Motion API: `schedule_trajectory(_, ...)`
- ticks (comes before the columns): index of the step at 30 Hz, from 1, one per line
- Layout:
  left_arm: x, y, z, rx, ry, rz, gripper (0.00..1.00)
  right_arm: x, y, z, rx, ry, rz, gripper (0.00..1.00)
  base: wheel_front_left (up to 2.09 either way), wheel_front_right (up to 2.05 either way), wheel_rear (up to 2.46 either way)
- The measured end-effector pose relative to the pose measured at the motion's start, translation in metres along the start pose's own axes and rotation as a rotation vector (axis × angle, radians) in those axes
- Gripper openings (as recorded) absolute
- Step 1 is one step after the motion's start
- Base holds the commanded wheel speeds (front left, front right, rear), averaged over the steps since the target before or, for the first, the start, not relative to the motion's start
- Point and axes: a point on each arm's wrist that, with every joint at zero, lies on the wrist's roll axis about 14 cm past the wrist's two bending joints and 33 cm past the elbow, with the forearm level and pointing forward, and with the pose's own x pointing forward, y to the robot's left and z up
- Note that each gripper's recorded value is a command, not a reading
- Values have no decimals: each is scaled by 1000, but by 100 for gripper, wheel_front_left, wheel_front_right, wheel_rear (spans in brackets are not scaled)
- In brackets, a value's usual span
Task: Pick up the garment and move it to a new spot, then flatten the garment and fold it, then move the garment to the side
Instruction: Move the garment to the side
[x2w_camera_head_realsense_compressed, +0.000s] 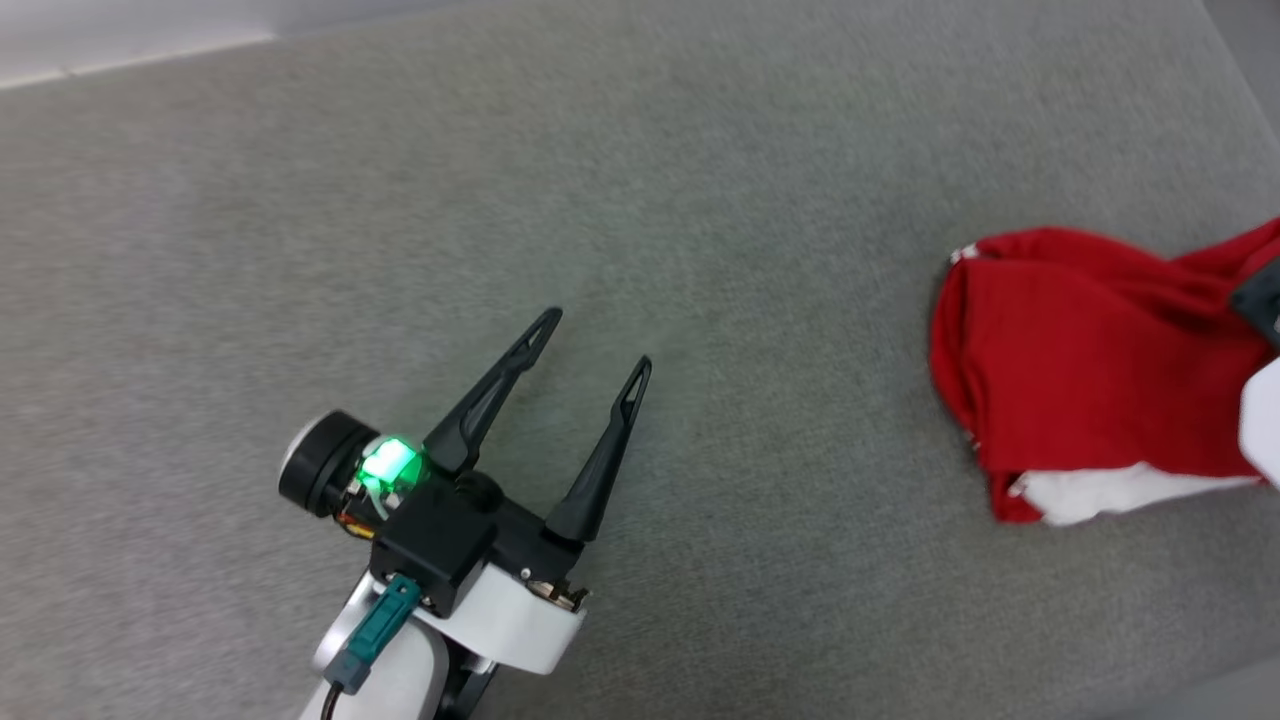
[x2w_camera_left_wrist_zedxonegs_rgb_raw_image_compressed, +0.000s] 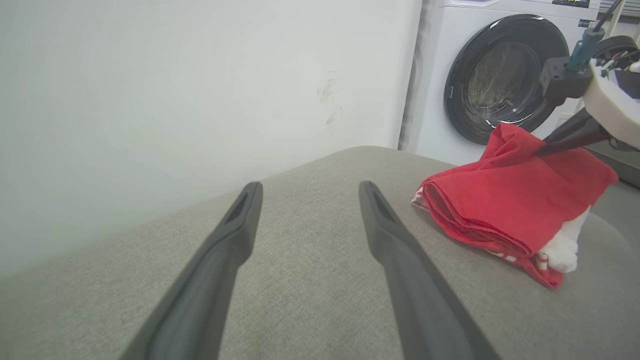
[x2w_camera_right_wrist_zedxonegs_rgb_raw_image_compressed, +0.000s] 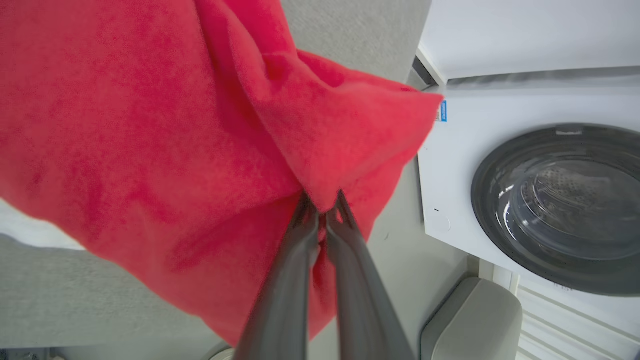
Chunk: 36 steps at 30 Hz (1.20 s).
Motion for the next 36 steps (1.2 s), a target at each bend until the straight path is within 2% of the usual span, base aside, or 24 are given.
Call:
schedule_trajectory(7,29,-15,-30,-46,-8,-123,100,27,-39,-45,23,80,-99,0,0,0,0)
schedule_trajectory(11,38,-14,-47,-70,-5,-147,100,43,-56,-67,24,121,-144,0,0,0,0)
schedule_trajectory(17,37,-3,-68,-86,21,-138,100,68,-77,-85,38,139,-201,0,0,0,0)
schedule_trajectory(23,29,12,-78,-77,44,-102,100,89,-82,-89,75,154,-226,2,0,0,0)
schedule_trajectory(24,29,13,-78,-75,46,-98,100,91,-82,-89,89,152,-228,48,0,0,0)
schedule_trajectory(25,28,14,-78,-73,47,-95,100,93,-82,-88,91,145,-231,100,0,0,0)
schedule_trajectory(32,32,18,-56,-61,10,-66,100,83,-97,-69,121,60,-282,100,0,0,0)
schedule_trajectory(36,30,23,-37,-56,-15,-20,100,67,-109,-40,163,-64,-319,100,0,0,0)
